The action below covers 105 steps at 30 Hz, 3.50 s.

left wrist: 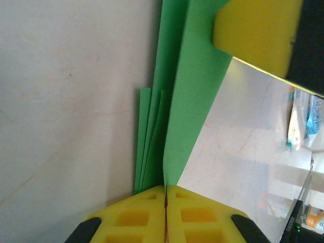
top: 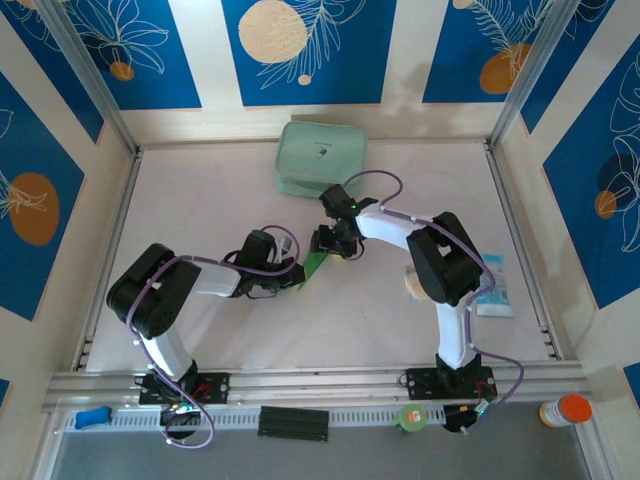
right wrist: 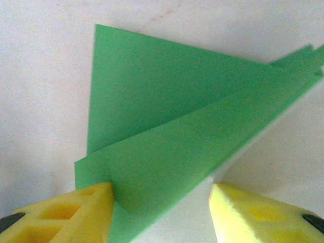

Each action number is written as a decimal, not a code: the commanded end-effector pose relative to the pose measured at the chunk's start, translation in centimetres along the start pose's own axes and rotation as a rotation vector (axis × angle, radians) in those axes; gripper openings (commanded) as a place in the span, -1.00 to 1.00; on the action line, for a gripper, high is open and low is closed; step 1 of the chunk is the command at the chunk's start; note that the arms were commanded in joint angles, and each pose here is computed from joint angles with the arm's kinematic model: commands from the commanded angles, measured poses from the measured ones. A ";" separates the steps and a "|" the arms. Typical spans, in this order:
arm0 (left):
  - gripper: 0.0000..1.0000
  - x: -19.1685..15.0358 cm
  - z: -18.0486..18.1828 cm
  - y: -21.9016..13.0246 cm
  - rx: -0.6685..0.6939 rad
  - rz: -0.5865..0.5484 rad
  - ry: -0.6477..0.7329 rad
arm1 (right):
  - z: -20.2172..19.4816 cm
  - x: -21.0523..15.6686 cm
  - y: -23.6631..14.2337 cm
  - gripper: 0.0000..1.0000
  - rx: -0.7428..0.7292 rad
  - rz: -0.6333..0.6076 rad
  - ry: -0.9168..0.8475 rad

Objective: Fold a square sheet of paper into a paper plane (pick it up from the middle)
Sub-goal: Fold the wing for the fifth time at the center of the table.

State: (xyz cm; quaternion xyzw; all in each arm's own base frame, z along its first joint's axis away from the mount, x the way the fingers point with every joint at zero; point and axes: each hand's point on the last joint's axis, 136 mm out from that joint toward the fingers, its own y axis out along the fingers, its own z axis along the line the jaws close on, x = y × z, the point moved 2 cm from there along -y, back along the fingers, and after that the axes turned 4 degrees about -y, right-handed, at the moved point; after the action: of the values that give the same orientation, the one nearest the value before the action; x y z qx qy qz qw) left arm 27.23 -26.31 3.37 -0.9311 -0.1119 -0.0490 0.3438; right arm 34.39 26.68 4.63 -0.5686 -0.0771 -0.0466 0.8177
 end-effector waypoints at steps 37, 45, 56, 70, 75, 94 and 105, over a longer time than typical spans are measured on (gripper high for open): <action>-0.88 -1.7 2.7 1.3 0.089 0.072 -0.069 | 5.3 -2.1 0.0 -0.58 0.450 0.001 -0.122; -0.88 -1.8 2.7 1.3 0.090 0.076 -0.070 | 4.8 -2.1 0.7 -0.58 0.431 0.015 -0.107; -0.88 -1.8 2.8 1.3 0.090 0.078 -0.072 | 4.2 -2.3 1.6 -0.63 0.400 0.038 -0.089; -0.88 -1.9 2.7 1.2 0.089 0.078 -0.073 | 2.9 -2.5 2.9 -0.64 0.346 0.068 -0.054; -0.88 -1.9 2.6 1.1 0.088 0.077 -0.075 | 2.3 -2.7 3.5 -0.65 0.318 0.085 -0.035; -0.77 -3.2 2.5 -1.0 0.111 0.083 -0.101 | 1.1 -3.4 4.6 -0.67 0.259 0.124 -0.005; -0.51 0.1 -1.5 -5.0 0.159 -0.070 0.033 | 1.0 -3.5 4.7 -0.67 0.255 0.135 -0.003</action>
State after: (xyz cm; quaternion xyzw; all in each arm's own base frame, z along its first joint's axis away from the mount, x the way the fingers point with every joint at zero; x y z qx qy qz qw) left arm 25.56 -23.70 6.01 -0.9063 -0.1329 -0.0376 0.3995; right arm 32.41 30.99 3.28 -0.4137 -0.0858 0.0126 0.9063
